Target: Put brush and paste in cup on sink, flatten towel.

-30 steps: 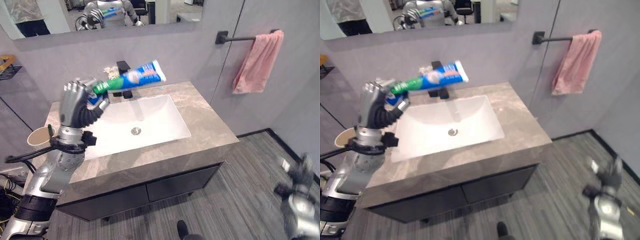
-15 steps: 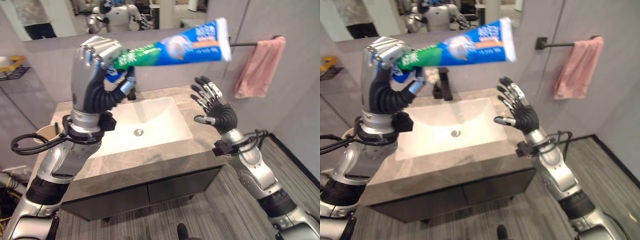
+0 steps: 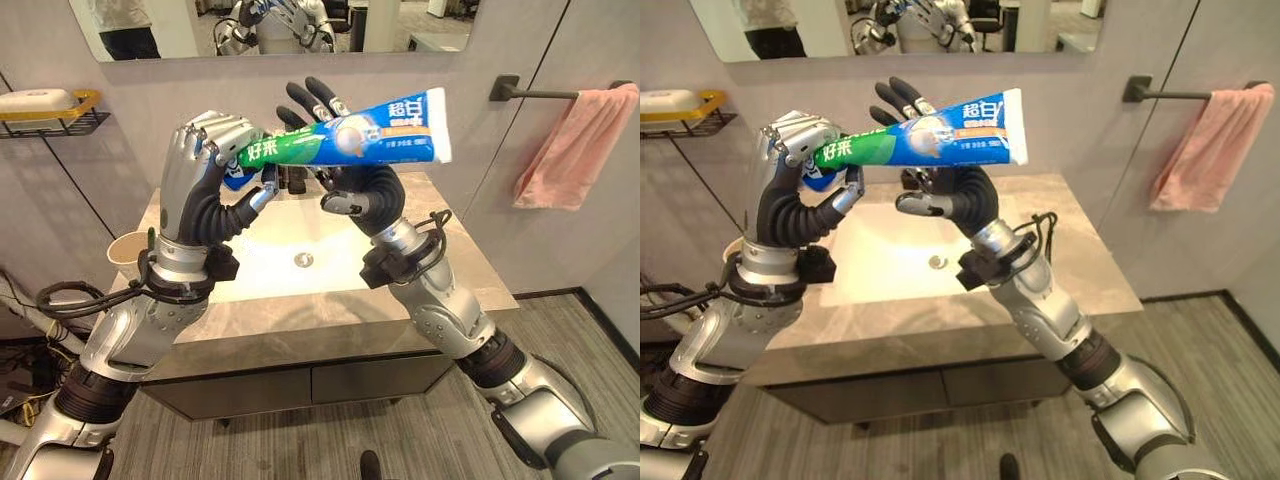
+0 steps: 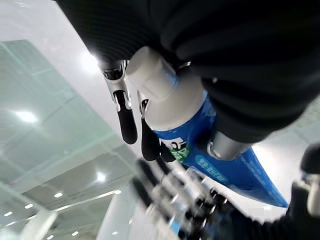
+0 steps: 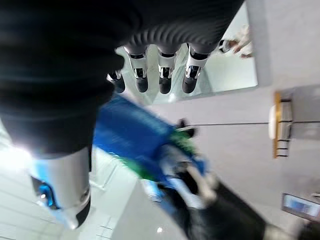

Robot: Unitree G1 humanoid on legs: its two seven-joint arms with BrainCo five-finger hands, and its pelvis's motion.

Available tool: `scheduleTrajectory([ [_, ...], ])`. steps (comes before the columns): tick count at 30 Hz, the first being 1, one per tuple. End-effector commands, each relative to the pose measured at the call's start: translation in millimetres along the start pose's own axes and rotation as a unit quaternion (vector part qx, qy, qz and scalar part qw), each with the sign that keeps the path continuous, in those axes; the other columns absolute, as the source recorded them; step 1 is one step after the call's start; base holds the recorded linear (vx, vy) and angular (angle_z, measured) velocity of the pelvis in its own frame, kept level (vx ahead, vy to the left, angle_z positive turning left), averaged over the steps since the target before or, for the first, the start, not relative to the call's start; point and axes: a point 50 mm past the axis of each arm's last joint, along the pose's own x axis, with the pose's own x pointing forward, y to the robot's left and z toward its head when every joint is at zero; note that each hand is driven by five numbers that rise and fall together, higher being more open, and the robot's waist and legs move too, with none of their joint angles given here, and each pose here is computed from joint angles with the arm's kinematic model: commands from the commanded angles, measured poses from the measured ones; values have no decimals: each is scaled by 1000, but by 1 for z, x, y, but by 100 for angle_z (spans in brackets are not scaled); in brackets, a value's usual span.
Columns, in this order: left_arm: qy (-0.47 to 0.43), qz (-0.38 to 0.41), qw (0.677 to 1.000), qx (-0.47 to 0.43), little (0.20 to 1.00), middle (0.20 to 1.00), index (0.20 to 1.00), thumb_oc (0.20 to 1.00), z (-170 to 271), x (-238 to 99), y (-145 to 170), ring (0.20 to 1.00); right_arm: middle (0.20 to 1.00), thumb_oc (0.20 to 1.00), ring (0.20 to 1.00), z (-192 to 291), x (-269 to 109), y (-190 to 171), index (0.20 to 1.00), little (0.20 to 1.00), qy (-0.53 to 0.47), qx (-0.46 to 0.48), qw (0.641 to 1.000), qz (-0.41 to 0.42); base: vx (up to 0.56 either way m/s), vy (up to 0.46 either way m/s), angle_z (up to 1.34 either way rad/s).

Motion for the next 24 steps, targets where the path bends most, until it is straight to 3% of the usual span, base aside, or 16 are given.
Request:
scheduleTrajectory([
  [1,-20,45,999,-22,200,200,200,200,4,11,18,200,1000,1000,1000,36,26,9,1000,1000,-118,15,993,6,0,0,0],
  [9,34,31,998,-43,200,200,200,200,-4,-8,13,200,1000,1000,1000,42,29,19,1000,1000,-168,74,983,-14,11,-12,13],
  [10,39,27,998,-47,200,200,200,200,-5,-9,11,200,887,887,887,38,28,21,887,887,-162,81,983,-12,10,-27,18],
  [11,42,28,997,-52,200,200,200,200,-5,-10,11,200,526,526,526,36,28,22,526,526,-157,81,984,-11,15,-29,16],
  [12,42,31,997,-56,200,200,200,200,-4,-10,12,200,228,228,228,33,26,21,228,228,-152,82,985,-15,15,-23,12],
  [13,43,32,997,-59,200,200,200,200,-4,-10,11,200,200,200,200,32,25,20,200,200,-151,84,985,-19,10,-24,6],
  [22,64,39,993,-92,200,200,200,200,-2,-16,4,200,200,200,200,31,18,12,200,200,-155,69,984,-57,6,-9,2],
  [23,71,41,991,-105,485,485,485,485,-1,-17,2,485,200,200,200,30,19,10,200,200,-154,71,983,-67,0,0,0],
  [24,71,41,991,-106,545,545,545,545,-1,-17,2,545,200,200,200,30,19,10,200,200,-154,71,983,-67,-5,-17,5],
])
